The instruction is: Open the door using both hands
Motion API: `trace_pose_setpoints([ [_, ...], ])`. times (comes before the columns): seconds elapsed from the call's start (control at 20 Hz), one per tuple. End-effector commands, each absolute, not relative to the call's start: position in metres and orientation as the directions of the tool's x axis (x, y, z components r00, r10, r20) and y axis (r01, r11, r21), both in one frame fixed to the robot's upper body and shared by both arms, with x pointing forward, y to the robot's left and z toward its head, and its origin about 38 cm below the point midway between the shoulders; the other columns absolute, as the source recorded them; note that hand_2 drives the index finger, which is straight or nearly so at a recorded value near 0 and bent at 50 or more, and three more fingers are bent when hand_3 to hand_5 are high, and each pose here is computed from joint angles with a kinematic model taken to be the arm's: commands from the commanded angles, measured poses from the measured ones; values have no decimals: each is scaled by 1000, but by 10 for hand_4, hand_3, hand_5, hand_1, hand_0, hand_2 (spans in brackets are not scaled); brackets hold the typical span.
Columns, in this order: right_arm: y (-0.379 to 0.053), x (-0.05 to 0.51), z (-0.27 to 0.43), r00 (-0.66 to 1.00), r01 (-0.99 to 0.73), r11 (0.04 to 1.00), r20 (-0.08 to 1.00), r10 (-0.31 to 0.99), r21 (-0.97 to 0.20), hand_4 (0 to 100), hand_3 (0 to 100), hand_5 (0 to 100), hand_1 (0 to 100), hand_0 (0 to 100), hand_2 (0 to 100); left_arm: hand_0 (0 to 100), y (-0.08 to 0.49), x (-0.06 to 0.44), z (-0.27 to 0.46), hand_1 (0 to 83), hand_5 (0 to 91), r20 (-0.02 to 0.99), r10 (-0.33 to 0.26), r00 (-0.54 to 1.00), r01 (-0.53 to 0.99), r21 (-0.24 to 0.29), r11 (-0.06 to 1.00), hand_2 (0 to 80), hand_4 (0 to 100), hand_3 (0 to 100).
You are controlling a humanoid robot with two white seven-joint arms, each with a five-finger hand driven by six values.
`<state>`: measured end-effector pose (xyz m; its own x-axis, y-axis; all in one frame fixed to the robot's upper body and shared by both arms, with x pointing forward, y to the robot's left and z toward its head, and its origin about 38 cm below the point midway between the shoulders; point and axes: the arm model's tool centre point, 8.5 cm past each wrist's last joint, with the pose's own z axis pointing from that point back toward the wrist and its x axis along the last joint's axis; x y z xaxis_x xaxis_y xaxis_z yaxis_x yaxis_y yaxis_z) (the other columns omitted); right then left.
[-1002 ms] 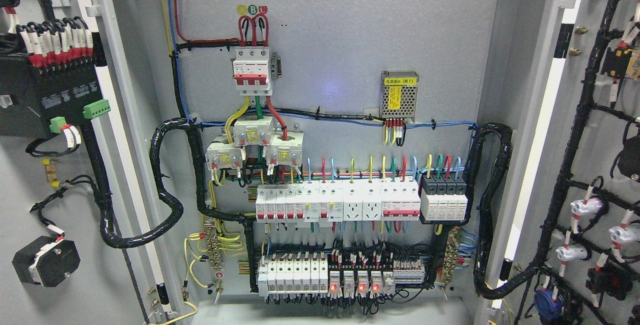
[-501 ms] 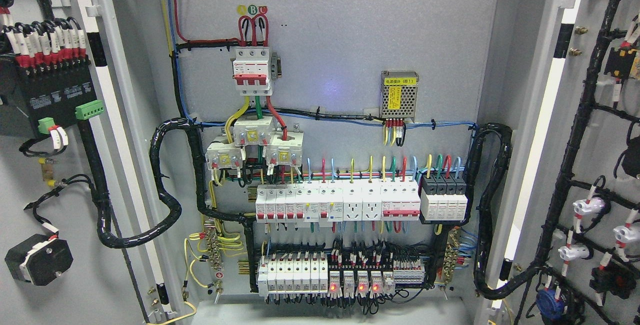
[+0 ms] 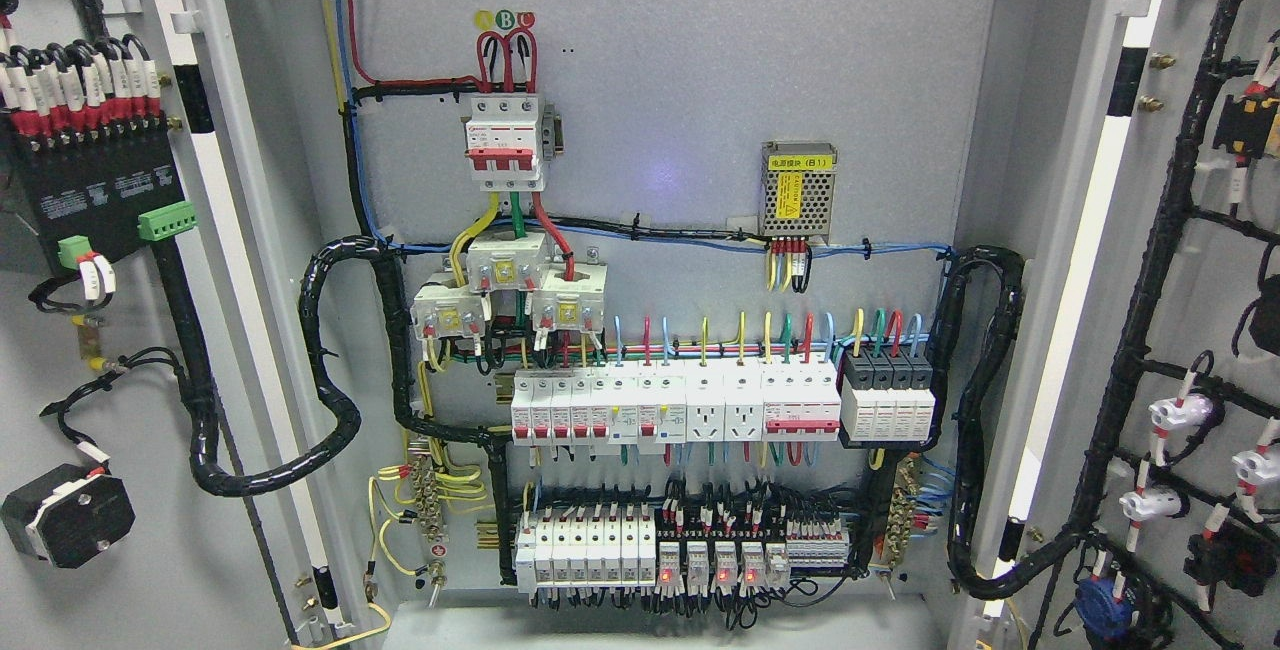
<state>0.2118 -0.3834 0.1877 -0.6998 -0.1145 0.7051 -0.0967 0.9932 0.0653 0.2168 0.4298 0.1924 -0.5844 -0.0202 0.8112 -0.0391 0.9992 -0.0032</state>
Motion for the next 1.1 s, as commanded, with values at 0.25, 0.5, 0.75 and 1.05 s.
trace_pose_setpoints([
  [0.25,-384,209,190,-704,-93,994,702,-108,59,0,0,0,0,192,0,0,454,220,194,0,0,826,-47,-562,-91,-5,996,0,0,0],
  [0.5,-374,205,192,-700,-124,990,703,-130,60,0,0,0,0,192,0,0,463,222,194,0,0,827,-47,-561,-110,-18,994,0,0,0],
  [0.75,-372,207,192,-697,-137,989,704,-138,58,0,0,0,0,192,0,0,472,223,193,0,0,833,-52,-551,-129,-24,991,0,0,0],
  [1.05,-372,207,192,-698,-136,989,703,-138,58,0,0,0,0,192,0,0,472,225,193,0,0,831,-51,-554,-128,-24,992,0,0,0],
])
